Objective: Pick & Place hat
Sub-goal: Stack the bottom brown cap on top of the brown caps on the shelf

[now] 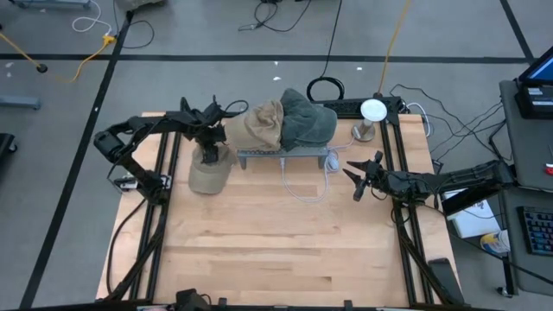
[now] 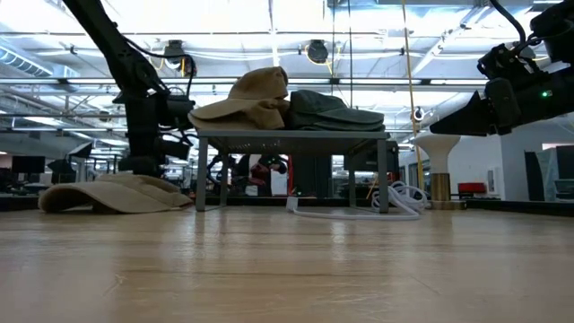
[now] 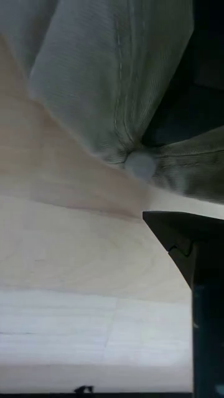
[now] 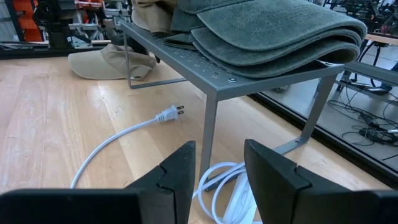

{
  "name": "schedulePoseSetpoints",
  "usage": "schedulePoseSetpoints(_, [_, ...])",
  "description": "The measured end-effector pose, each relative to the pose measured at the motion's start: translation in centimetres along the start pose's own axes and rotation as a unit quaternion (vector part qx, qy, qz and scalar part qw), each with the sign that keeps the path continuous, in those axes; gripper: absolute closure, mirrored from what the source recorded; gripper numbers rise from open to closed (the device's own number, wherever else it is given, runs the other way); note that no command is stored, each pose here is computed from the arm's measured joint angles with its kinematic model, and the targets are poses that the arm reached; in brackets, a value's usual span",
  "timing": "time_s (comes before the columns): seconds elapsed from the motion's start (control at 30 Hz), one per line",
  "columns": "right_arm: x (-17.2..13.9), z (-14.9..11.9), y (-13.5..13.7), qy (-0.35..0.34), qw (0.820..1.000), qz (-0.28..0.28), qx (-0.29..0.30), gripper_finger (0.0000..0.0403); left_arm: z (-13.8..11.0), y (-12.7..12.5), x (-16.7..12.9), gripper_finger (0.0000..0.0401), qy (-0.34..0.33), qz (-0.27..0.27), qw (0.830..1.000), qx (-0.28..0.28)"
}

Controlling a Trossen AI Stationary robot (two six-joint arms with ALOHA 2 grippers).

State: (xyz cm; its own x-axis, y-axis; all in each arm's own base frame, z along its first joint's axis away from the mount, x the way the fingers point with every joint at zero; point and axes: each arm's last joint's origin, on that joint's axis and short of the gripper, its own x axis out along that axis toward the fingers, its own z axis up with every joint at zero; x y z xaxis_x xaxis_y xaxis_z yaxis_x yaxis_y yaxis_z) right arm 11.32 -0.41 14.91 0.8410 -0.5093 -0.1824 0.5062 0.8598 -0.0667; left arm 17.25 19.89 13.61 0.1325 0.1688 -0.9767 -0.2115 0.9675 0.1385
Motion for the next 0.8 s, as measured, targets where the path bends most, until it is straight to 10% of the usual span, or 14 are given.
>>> schedulePoseSetpoints(0.2, [0.0,0.0,0.0,0.0,1.0,0.0,0.0,0.0273,-0.1,0.4,0.1,0.0228,-0.029,-0.021,0.999,-0.024])
schedulePoseSetpoints(0.5, [0.0,0.0,0.0,0.0,1.0,0.0,0.0,0.0273,-0.9,0.6,0.6,0.0387,-0.05,-0.059,0.993,-0.084])
schedulePoseSetpoints(0.8, [0.0,0.0,0.0,0.0,1.0,0.0,0.0,0.0273,-1.9,-0.3,0.9,0.0394,-0.05,-0.062,0.991,-0.112])
